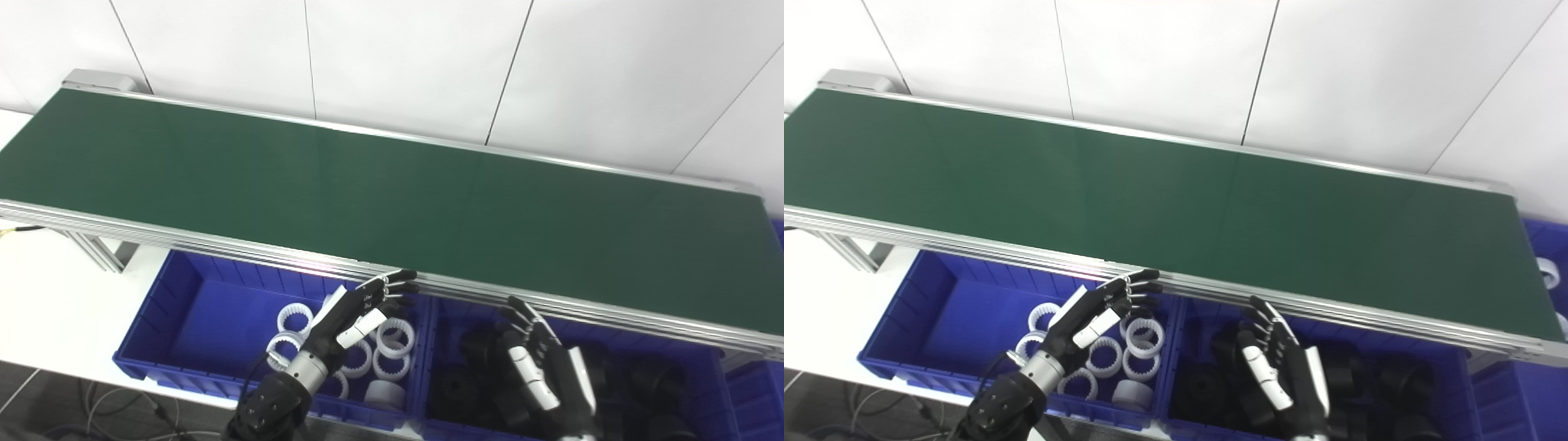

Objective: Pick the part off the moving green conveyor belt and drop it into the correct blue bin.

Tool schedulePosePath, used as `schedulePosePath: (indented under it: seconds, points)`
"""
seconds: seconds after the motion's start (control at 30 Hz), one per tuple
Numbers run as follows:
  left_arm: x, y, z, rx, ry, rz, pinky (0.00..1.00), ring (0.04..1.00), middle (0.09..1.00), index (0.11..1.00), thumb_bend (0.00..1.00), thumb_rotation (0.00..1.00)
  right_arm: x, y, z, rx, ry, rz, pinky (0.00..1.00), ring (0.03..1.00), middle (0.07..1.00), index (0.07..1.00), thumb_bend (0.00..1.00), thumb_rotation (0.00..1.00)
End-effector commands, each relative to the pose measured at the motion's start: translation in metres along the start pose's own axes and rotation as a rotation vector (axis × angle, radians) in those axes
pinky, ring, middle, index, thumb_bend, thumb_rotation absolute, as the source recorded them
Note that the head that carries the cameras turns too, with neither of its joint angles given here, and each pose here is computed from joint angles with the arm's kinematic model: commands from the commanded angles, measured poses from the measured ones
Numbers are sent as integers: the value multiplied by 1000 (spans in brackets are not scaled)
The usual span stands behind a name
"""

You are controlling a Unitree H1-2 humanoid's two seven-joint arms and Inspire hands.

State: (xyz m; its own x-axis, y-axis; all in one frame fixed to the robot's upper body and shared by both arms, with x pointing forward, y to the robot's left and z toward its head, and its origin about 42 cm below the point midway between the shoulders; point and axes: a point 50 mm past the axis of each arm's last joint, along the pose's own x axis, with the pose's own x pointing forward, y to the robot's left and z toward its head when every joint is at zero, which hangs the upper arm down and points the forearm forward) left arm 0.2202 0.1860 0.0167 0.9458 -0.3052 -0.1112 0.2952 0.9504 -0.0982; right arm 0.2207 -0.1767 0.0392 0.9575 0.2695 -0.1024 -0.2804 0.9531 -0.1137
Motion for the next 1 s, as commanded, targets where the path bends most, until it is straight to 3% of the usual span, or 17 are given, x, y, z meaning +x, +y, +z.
schedulePosePath:
  seconds: [0.0,0.47,0.97]
  points:
    - [7,12,14,15,-92,-5,704,734,793,797,714,783,7,3,12,-9,-96,-18,727,799,839,879,522,687]
    - [-4,45,-6,-17,-84,64,681,699,743,743,660,646,13,24,6,-37,-86,-19,721,790,831,875,540,731]
    - [-12,62,-10,-5,-97,94,695,705,740,741,673,609,18,37,4,-25,-83,-19,743,795,842,881,538,738]
